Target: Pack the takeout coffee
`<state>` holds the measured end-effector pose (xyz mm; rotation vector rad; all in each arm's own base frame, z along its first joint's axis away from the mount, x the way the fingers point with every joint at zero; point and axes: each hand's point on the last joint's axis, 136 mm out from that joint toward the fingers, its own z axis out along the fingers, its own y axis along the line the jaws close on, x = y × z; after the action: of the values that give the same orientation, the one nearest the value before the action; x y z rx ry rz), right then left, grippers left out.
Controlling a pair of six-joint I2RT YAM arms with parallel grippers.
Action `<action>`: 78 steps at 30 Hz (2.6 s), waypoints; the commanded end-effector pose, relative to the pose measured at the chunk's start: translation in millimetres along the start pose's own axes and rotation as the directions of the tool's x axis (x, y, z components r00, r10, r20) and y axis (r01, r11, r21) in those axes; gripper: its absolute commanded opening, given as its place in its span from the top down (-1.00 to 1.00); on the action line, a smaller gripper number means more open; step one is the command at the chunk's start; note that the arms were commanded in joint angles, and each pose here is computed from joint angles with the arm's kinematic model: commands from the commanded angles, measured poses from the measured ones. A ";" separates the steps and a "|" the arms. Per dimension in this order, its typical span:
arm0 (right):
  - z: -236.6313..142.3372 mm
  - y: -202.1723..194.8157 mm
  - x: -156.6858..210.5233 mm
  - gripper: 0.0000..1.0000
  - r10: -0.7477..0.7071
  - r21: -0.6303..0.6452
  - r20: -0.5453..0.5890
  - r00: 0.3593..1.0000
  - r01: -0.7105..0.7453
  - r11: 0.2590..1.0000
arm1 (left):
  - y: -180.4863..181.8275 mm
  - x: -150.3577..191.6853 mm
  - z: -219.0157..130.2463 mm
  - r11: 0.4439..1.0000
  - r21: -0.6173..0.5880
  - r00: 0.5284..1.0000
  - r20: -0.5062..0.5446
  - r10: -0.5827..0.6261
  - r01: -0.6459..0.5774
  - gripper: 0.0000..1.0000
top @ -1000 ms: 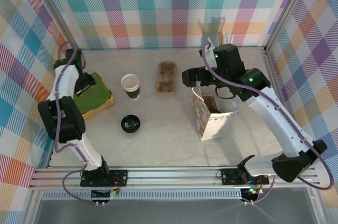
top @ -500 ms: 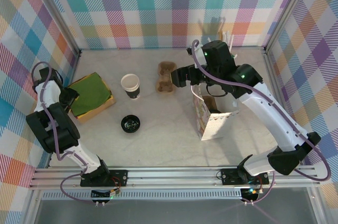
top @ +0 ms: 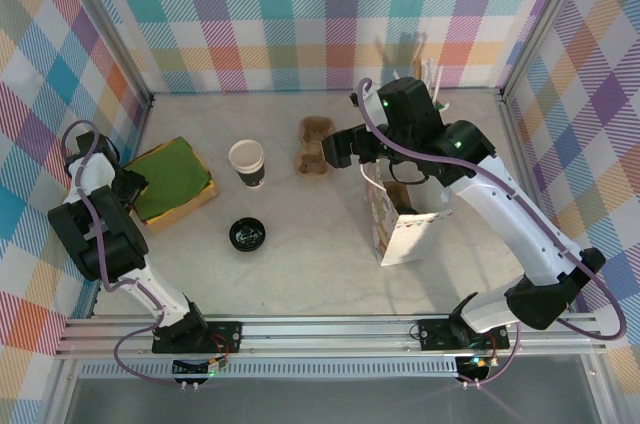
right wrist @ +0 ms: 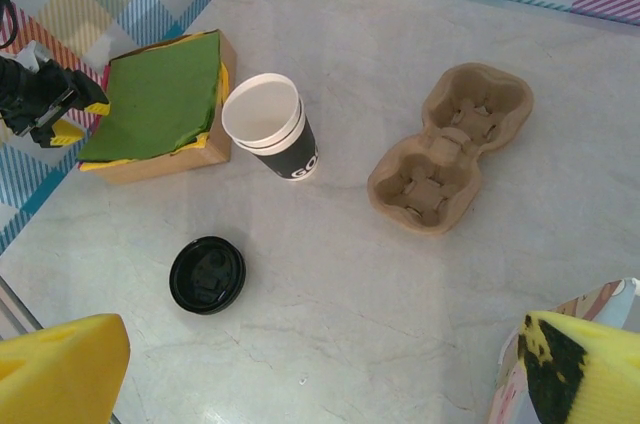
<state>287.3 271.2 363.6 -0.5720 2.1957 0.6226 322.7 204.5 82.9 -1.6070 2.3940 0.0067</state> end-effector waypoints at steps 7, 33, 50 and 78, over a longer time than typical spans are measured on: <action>-4.4 -0.8 -0.4 -0.98 -0.024 0.018 0.009 1.000 0.024 1.000 | 7.9 5.1 18.2 1.000 -0.025 0.999 -0.040 0.016 -0.017 -0.06; -2.7 -1.4 0.6 -0.98 -0.022 0.020 0.006 1.000 0.022 1.000 | -13.2 -4.4 -1.4 0.996 0.087 0.999 0.021 0.034 -0.036 0.05; -5.2 -4.2 2.2 -0.98 -0.023 0.034 0.009 1.000 0.023 0.999 | -15.5 -5.4 15.8 0.995 0.083 0.999 -0.002 0.053 -0.052 0.22; -4.0 -2.2 0.0 -0.98 -0.023 0.024 0.013 1.000 0.022 0.999 | -21.1 14.1 -38.2 0.995 0.072 0.996 0.060 0.062 -0.066 1.00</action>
<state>290.8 267.0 359.1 -0.5566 2.2031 0.5825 340.6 191.0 112.4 -1.4615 2.3403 -0.0519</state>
